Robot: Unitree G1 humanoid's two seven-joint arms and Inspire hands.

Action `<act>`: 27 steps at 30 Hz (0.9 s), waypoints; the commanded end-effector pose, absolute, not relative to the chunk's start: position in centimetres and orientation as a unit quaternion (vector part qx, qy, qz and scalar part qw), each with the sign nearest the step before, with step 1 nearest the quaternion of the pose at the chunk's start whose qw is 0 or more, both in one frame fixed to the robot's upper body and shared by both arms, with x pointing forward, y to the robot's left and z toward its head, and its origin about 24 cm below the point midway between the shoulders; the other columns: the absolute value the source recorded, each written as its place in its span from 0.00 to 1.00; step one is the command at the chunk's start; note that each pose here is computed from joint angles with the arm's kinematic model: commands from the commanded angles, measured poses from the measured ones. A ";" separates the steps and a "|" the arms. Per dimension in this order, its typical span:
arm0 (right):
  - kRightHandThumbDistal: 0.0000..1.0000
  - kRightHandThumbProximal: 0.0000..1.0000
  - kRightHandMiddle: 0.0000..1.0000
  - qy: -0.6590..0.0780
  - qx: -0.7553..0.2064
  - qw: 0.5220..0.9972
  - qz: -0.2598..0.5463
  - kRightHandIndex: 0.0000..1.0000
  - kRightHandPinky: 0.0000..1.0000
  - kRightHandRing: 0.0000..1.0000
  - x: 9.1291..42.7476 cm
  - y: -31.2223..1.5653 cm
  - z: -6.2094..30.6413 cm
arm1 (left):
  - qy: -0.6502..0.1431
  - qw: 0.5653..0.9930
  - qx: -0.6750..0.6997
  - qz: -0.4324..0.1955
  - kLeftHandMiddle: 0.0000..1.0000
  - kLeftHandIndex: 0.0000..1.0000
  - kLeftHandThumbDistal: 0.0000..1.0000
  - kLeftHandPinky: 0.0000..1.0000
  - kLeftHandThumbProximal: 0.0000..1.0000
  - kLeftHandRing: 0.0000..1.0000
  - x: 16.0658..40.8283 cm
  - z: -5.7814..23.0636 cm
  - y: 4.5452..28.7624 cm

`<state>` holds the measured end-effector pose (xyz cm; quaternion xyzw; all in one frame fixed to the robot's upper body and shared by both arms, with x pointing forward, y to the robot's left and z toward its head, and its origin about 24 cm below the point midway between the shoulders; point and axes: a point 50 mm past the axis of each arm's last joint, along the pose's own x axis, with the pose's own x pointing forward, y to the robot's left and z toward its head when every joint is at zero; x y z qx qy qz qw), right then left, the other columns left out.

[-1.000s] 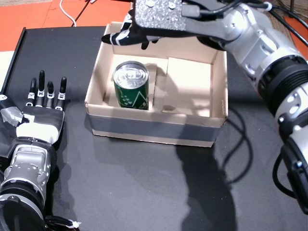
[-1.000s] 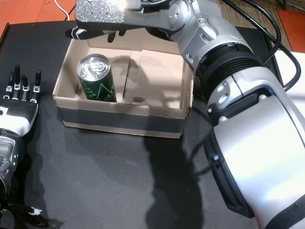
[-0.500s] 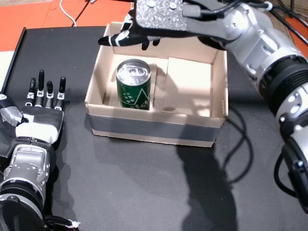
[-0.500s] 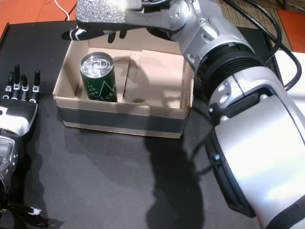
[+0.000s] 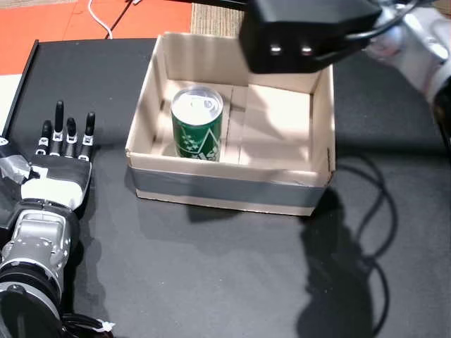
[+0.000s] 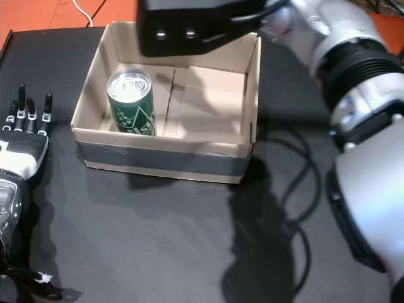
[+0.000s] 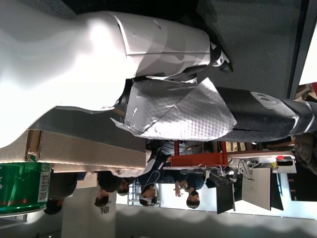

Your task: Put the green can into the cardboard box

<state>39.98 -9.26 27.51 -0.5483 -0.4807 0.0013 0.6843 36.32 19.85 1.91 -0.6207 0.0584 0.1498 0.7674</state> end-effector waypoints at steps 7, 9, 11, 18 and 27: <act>0.80 0.61 0.71 -0.534 -0.477 0.698 -0.009 0.61 0.85 0.82 37.3 -14.3 23.0 | 0.065 0.769 -0.614 0.164 0.28 0.64 0.85 0.94 0.97 0.47 35.5 0.8 20.1; 0.73 0.59 0.72 -0.549 -0.448 0.706 -0.009 0.63 0.87 0.84 35.9 -15.5 21.1 | 0.065 0.768 -0.616 0.164 0.29 0.64 0.84 0.92 0.96 0.46 35.5 0.8 20.2; 0.68 0.62 0.75 -0.559 -0.437 0.704 -0.023 0.66 0.89 0.85 34.3 -16.7 19.4 | 0.064 0.768 -0.616 0.162 0.28 0.63 0.84 0.90 0.97 0.45 35.5 0.7 20.2; 0.54 0.51 0.75 -0.551 -0.402 0.729 -0.051 0.63 0.88 0.85 28.7 -19.3 15.4 | 0.064 0.775 -0.608 0.160 0.28 0.61 0.86 0.90 0.98 0.47 35.4 0.7 20.4; 0.54 0.59 0.72 -0.480 -0.358 0.801 -0.012 0.58 0.93 0.85 23.8 -21.4 11.4 | 0.069 0.776 -0.605 0.166 0.28 0.61 0.82 0.86 1.00 0.47 35.3 0.6 20.7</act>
